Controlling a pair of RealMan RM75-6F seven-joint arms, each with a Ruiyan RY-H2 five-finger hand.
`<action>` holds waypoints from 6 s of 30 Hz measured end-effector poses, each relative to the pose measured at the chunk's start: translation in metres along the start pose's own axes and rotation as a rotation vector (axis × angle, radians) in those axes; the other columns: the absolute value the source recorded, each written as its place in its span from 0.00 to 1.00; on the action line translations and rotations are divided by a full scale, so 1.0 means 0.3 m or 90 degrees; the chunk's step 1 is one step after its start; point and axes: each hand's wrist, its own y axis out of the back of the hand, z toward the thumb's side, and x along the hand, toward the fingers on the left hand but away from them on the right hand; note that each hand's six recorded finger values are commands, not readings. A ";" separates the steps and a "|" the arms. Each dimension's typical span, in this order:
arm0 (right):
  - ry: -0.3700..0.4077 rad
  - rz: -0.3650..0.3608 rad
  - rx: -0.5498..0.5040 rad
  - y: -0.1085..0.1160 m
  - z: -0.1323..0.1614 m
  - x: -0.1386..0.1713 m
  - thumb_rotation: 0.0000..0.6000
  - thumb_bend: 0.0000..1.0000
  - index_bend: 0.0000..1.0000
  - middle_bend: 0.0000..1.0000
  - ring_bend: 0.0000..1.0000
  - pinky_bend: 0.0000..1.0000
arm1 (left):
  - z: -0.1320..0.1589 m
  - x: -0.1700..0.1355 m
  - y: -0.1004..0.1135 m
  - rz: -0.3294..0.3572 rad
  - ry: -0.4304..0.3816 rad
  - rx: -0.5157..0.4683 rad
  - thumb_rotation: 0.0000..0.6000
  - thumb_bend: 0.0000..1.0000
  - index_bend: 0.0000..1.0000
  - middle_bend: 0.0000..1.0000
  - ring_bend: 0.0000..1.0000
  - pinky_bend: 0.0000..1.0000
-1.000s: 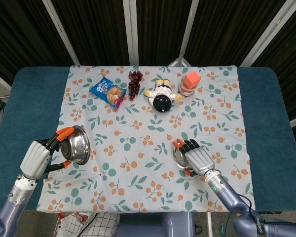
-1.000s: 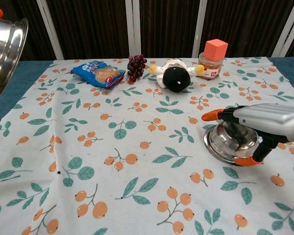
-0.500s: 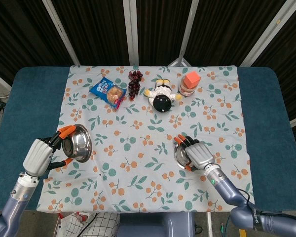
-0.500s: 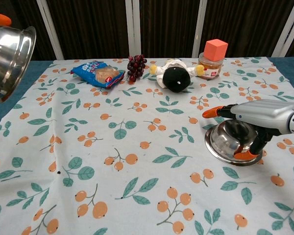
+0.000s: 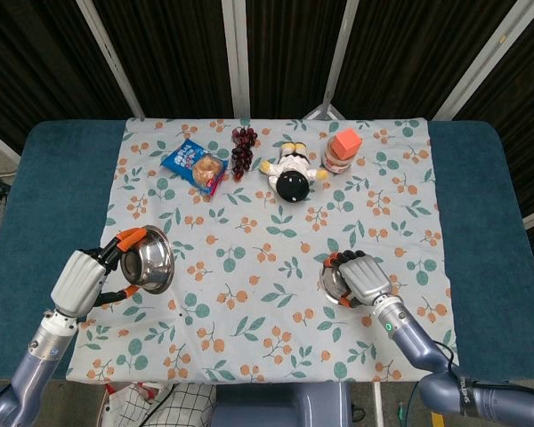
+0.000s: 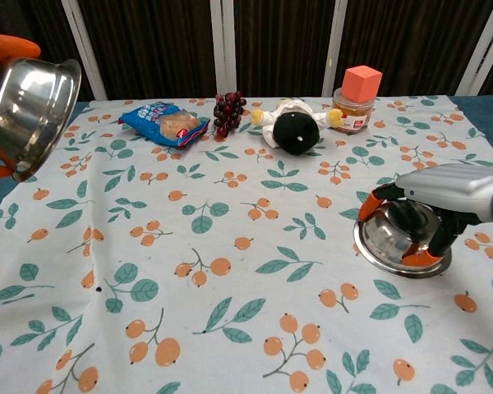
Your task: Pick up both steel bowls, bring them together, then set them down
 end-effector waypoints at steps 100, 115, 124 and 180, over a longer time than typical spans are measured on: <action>0.134 0.201 -1.101 0.377 0.383 0.155 1.00 0.36 0.84 0.78 0.85 1.00 | 0.474 0.146 -0.097 0.117 -0.325 0.117 1.00 0.63 0.55 0.69 0.63 0.79; 0.144 0.221 -1.093 0.361 0.454 0.190 1.00 0.36 0.84 0.78 0.85 1.00 | 0.504 0.158 -0.128 0.119 -0.332 0.139 1.00 0.64 0.56 0.70 0.63 0.79; 0.134 0.182 -1.101 0.390 0.402 0.176 1.00 0.36 0.84 0.78 0.85 1.00 | 0.495 0.143 -0.111 0.125 -0.337 0.148 1.00 0.64 0.56 0.70 0.63 0.79; 0.207 -0.063 -0.126 0.057 0.176 0.014 1.00 0.37 0.00 0.00 0.00 0.37 | 0.282 0.158 -0.394 -0.302 -0.107 0.259 1.00 0.05 0.00 0.11 0.23 0.55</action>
